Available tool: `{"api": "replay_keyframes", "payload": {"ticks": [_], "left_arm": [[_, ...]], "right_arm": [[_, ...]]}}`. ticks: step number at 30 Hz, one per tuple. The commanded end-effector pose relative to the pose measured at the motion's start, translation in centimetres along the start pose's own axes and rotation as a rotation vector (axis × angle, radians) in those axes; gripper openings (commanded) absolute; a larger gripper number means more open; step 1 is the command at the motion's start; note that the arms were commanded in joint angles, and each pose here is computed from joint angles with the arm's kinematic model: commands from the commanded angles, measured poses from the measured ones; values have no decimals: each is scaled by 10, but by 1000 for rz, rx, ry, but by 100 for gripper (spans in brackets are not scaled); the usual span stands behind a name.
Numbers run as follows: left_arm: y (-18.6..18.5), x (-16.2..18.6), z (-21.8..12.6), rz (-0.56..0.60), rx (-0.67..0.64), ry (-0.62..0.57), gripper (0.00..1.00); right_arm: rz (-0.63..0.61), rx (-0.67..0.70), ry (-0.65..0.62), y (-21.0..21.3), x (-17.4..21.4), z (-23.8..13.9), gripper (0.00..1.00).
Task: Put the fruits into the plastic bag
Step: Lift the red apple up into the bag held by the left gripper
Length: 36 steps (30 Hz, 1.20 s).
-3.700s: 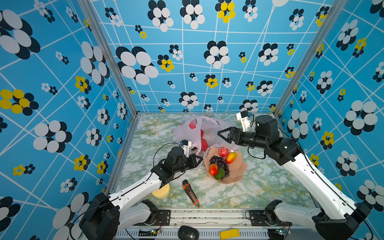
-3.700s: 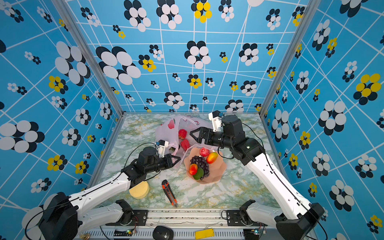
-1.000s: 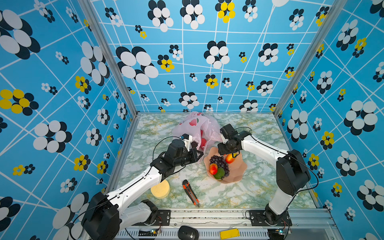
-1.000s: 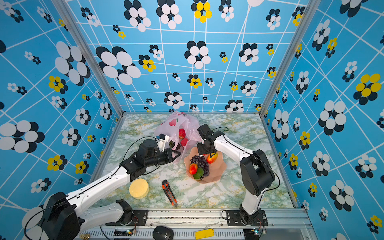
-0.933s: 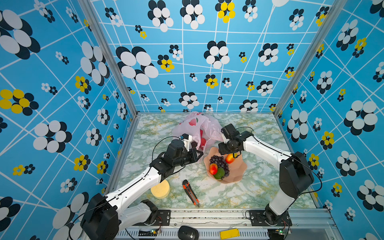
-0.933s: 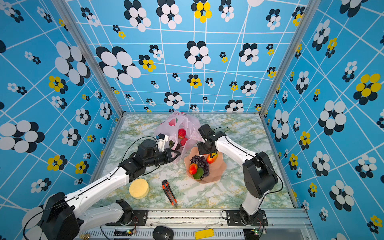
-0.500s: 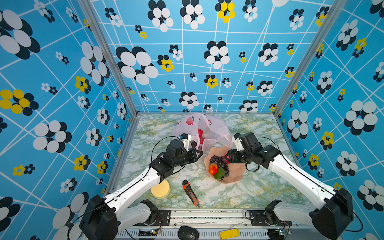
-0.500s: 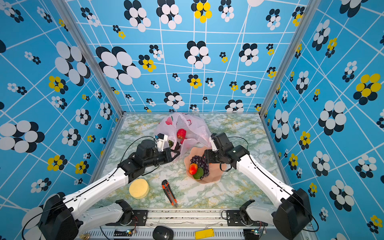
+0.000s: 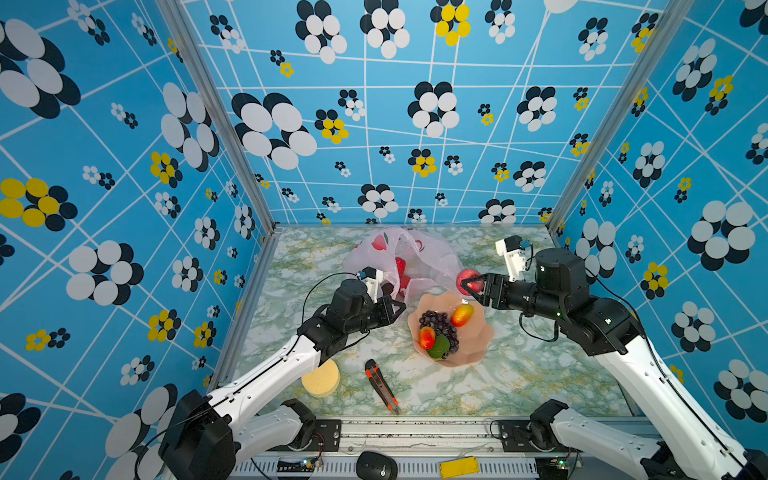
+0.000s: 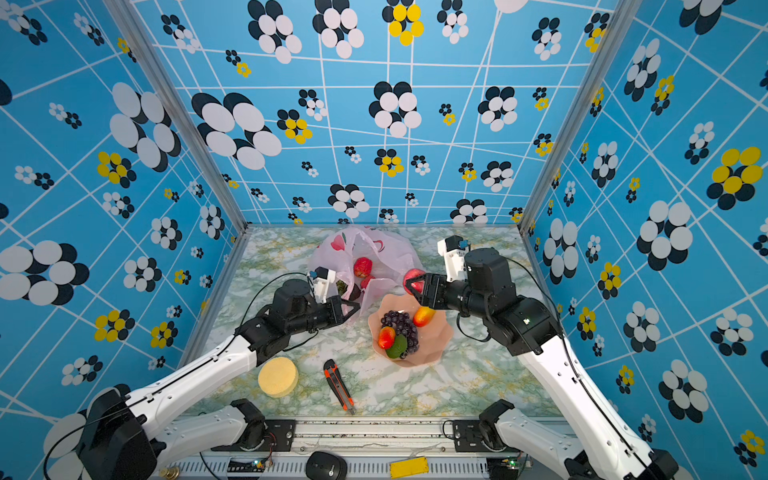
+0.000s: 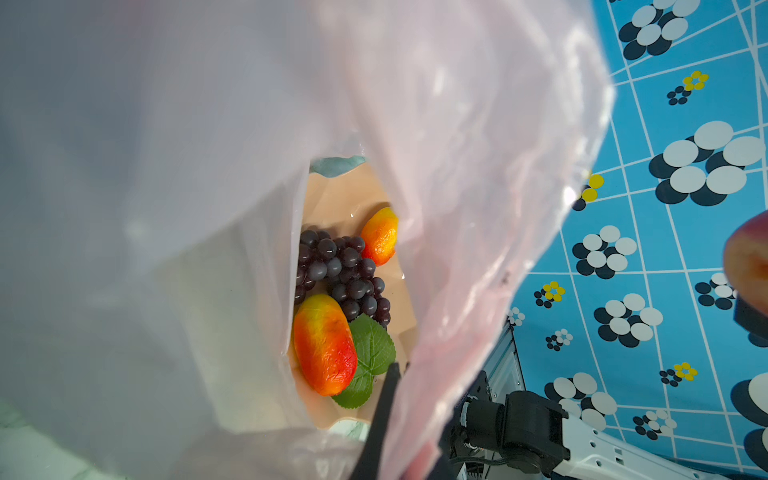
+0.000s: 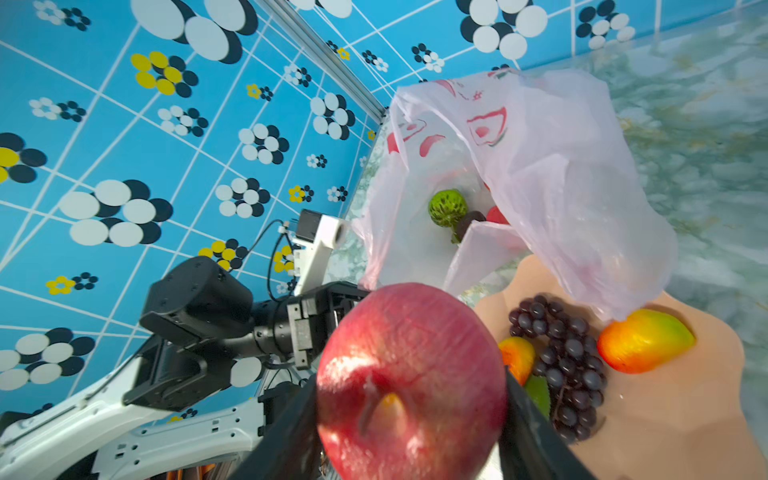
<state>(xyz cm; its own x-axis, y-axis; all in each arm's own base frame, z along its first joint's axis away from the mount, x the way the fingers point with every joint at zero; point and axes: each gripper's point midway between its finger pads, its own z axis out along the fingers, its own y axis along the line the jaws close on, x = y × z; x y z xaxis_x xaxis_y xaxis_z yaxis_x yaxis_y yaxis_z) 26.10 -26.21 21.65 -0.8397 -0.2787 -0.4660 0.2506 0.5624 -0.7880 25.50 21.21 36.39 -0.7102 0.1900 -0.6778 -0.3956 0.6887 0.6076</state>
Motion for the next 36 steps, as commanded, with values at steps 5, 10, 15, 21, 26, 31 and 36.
{"api": "replay_keyframes", "payload": {"ticks": [5, 10, 15, 21, 26, 31, 36], "left_arm": [[-3, 0, -4, 10, 5, -8, 0], [-1, 0, -6, 8, -5, -10, 0], [1, 1, -5, -6, -10, -13, 0], [3, 1, -9, -15, -16, -30, 0], [2, 1, -11, -13, -19, -34, 0], [1, 0, -13, -13, -16, -39, 0], [0, -1, -13, -10, -12, -41, 0]], "right_arm": [[-17, -105, 0, 27, -39, 41, 53], [-57, -91, 12, 28, -50, 60, 53], [-139, -71, 49, 33, -53, 74, 53], [-326, 55, 90, 29, -45, 95, 53], [-392, 107, 125, 25, -38, 115, 53], [-452, 181, 177, 13, -28, 131, 53], [-449, 209, 245, -2, -14, 149, 53]]}}
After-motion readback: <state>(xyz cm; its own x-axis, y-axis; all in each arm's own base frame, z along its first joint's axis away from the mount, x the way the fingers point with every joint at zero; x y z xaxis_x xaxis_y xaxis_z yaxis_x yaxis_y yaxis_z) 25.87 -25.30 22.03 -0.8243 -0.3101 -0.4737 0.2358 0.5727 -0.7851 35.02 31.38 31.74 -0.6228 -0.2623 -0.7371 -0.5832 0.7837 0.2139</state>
